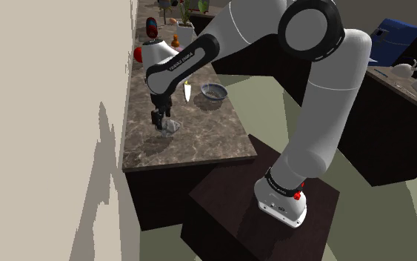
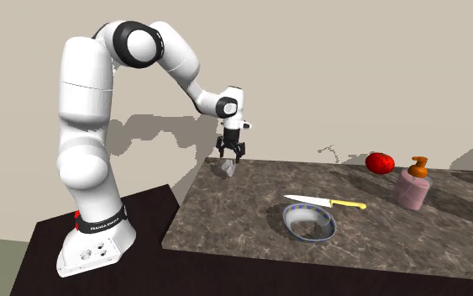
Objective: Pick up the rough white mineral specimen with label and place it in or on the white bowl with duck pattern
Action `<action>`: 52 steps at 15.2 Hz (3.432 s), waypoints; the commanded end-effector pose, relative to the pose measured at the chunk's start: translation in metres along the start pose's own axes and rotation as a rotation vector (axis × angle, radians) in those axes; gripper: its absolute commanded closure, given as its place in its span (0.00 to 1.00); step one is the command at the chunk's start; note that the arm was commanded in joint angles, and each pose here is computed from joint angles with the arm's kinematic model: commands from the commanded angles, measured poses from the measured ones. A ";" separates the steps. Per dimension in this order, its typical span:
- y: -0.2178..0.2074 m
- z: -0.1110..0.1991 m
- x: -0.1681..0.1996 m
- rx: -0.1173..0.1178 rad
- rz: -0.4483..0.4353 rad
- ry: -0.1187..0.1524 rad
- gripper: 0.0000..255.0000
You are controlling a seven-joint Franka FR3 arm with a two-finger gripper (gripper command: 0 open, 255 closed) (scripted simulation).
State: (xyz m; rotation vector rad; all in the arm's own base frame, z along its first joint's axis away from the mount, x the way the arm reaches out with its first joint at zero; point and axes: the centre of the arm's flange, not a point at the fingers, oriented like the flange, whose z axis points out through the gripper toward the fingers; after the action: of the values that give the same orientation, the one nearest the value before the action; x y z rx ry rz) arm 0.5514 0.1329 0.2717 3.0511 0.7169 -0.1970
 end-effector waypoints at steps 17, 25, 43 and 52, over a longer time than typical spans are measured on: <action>0.000 0.004 0.001 0.000 0.000 0.000 1.00; -0.001 -0.038 -0.004 0.000 0.000 0.000 1.00; 0.034 -0.118 -0.026 0.000 0.000 0.000 1.00; 0.147 -0.125 -0.062 0.000 0.000 0.000 1.00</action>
State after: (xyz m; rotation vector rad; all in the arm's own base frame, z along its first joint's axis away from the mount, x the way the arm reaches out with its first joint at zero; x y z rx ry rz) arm 0.5782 -0.0110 0.3980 3.0513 0.7147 -0.1956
